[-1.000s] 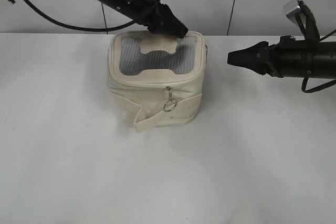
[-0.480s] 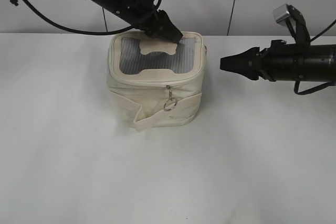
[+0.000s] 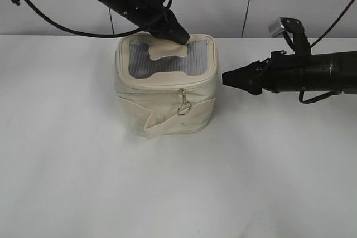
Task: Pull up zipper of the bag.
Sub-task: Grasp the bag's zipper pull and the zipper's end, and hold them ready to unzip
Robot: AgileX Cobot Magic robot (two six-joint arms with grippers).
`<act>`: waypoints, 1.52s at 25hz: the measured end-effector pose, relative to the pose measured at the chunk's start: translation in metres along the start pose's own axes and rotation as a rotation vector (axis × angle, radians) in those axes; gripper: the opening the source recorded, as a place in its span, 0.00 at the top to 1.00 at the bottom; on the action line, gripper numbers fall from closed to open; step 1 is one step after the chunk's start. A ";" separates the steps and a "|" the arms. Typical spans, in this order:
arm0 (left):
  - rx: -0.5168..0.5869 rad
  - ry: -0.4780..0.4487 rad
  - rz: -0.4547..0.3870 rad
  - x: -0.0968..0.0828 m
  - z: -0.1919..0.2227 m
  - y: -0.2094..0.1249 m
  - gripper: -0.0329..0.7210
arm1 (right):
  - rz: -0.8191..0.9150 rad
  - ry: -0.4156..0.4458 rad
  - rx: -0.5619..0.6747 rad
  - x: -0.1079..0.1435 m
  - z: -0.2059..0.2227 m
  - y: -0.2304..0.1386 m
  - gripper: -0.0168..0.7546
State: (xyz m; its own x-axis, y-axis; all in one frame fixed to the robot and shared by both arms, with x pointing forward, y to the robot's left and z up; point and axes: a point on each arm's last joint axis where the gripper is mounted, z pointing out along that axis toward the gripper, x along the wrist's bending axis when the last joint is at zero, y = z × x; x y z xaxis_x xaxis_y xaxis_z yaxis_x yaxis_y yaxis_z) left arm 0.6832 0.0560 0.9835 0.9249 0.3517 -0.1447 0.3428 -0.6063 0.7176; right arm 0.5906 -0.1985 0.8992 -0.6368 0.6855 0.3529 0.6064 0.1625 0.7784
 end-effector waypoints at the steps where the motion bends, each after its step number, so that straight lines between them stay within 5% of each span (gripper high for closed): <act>1: -0.002 -0.001 -0.001 0.000 0.000 0.000 0.88 | -0.009 -0.013 0.007 0.000 0.002 0.001 0.44; 16: -0.008 0.010 -0.007 0.002 -0.001 0.000 0.89 | -0.133 -0.127 0.038 -0.003 0.048 0.030 0.49; 23: -0.009 0.012 -0.009 0.003 -0.001 0.000 0.89 | -0.122 -0.119 0.032 -0.008 0.062 0.032 0.95; 38: -0.018 0.037 -0.135 0.003 0.000 0.001 0.89 | 0.029 -0.125 0.109 0.041 -0.008 -0.006 0.97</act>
State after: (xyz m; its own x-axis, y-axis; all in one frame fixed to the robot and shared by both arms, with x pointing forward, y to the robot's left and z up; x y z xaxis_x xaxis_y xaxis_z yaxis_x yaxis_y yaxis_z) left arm 0.6868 0.0562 0.9838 0.8638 0.4556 -0.2153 0.4601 -0.5390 0.7055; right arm 0.5566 -0.1771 0.9132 -0.5580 0.7729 0.3021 0.6763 0.2126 0.7053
